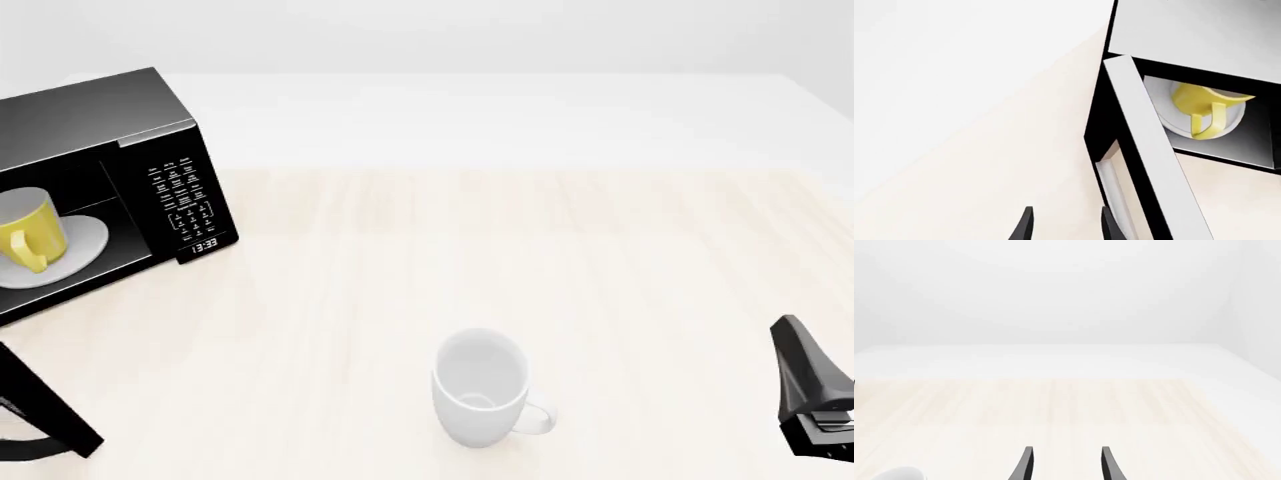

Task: Put the yellow and white mug in the microwave and close it.

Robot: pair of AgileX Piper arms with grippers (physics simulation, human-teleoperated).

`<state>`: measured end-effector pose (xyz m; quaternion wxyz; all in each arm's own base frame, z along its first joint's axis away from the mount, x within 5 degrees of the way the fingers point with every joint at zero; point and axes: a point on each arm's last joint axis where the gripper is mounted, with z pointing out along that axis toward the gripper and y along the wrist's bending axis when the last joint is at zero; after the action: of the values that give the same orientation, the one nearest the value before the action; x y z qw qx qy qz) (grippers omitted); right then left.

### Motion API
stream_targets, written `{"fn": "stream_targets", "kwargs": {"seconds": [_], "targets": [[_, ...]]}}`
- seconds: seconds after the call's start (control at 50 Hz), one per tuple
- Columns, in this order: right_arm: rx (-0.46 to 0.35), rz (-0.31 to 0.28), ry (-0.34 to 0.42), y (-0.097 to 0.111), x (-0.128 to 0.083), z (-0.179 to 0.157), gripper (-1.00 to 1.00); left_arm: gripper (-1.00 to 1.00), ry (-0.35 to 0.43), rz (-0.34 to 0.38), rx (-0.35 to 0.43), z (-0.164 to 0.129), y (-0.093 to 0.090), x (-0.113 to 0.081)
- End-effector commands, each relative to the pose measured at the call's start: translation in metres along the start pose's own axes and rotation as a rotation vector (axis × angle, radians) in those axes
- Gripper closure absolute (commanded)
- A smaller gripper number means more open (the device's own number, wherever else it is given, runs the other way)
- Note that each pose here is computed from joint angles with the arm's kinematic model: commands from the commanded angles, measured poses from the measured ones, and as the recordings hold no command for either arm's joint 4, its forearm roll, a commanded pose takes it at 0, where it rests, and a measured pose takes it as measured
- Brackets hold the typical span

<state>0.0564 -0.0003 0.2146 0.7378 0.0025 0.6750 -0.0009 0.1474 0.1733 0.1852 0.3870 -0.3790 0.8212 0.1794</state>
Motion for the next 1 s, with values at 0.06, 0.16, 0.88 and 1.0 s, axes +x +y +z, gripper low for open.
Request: {"fn": "stream_targets", "kwargs": {"seconds": [0.06, 0.16, 0.88, 1.0], "targets": [[0.000, 0.000, 0.000, 0.000, 0.000, 0.000, -1.00, -1.00, -0.020, 0.018, 0.042, -0.001, -0.012, -0.001], [0.000, 0.000, 0.000, 0.000, 0.000, 0.000, -1.00, -1.00, -0.021, 0.030, 0.056, 0.000, -0.016, 0.001], [0.000, 0.000, 0.000, 0.000, 0.000, 0.000, -1.00, -1.00, -0.044, 0.040, 0.110, -0.003, -0.032, -0.003], [0.000, 0.000, 0.000, 0.000, 0.000, 0.000, -1.00, -1.00, -0.049, 0.038, 0.121, -0.003, -0.035, -0.005]]}}
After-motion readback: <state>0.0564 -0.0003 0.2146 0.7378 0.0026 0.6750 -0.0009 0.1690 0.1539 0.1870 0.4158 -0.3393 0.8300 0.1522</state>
